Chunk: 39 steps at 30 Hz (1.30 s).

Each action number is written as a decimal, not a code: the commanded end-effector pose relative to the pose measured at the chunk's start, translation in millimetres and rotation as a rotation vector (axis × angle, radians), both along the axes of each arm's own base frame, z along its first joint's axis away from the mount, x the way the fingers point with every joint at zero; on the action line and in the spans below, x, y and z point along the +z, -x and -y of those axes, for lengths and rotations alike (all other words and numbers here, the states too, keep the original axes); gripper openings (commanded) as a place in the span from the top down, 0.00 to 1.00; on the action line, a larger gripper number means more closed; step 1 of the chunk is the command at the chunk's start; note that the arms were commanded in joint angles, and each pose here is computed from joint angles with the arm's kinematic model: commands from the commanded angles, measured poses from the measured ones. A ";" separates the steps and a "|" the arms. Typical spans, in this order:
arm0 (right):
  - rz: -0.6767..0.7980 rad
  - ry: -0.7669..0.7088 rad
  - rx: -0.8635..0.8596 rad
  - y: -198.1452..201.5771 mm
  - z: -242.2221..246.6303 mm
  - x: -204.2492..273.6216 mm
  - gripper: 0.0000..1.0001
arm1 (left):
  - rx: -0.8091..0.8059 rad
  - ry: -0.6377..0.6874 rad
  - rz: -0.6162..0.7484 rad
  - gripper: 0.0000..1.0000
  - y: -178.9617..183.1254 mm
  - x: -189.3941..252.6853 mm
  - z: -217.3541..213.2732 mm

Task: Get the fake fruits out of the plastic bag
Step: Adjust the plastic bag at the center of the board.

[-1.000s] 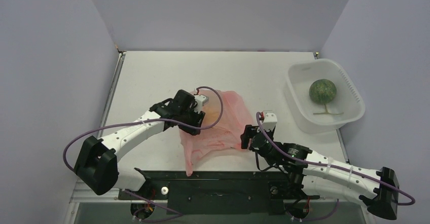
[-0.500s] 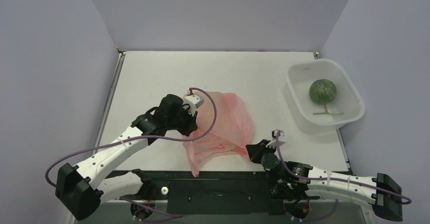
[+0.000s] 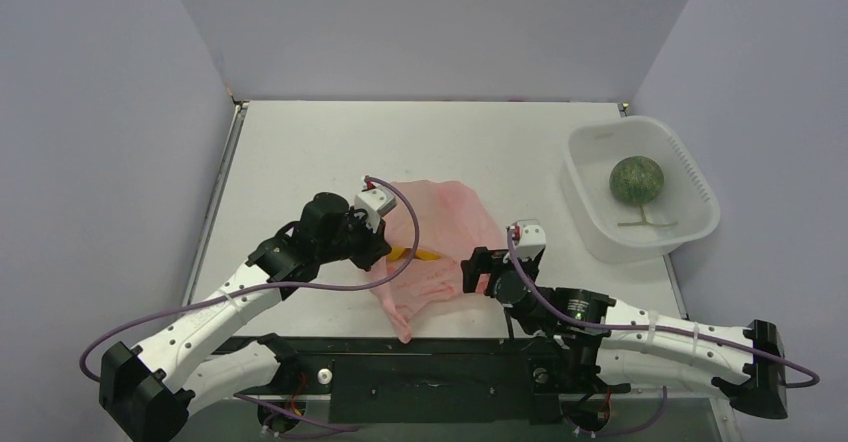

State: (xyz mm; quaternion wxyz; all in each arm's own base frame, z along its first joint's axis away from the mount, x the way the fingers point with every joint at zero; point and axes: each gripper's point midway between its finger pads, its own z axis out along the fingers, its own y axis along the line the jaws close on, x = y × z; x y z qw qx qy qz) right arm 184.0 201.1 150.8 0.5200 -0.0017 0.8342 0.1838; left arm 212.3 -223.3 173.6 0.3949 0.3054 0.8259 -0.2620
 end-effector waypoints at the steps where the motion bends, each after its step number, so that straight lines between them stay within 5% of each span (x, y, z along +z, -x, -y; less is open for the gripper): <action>1: 0.040 0.172 0.073 -0.5 3.7 31.7 0.12 | -0.033 0.051 0.098 1.00 -7.1 23.9 7.3; 7: 0.034 0.050 0.264 17.6 -44.4 75.0 0.20 | -0.054 0.046 0.120 1.00 -8.8 24.3 8.9; 13: 0.096 0.291 0.276 1.2 -49.7 53.5 0.10 | -0.050 0.011 0.160 1.00 -12.7 23.5 3.2; 16: 0.143 0.454 0.205 -12.1 -42.8 37.8 0.09 | -0.039 0.000 0.177 1.00 -15.2 23.4 -0.8; 23: 0.242 0.572 -0.037 -38.1 -15.8 14.0 0.02 | -0.034 0.021 0.209 1.00 -17.5 28.6 -3.4; 27: 0.226 0.655 -0.118 -57.4 -11.5 -3.3 0.09 | -0.028 0.021 0.208 1.00 -15.6 26.7 -5.3; 31: 0.192 0.665 -0.187 -71.3 -0.6 -6.8 0.27 | -0.011 0.005 0.218 1.00 -18.9 26.7 -8.0; 32: 0.216 0.575 -0.219 -72.5 4.9 20.0 0.42 | -0.009 -0.002 0.217 1.00 -19.1 26.7 -8.9; 34: 0.206 0.619 -0.215 -75.4 3.4 17.1 0.63 | 0.002 -0.010 0.221 1.00 -20.3 27.1 -11.1; 36: 0.224 0.593 -0.227 -74.9 7.5 37.8 0.77 | 0.011 -0.006 0.233 1.00 -20.5 30.3 -13.0; 39: 0.252 0.497 -0.209 -72.2 14.1 70.6 0.85 | 0.023 0.015 0.265 1.00 -19.8 40.0 -16.3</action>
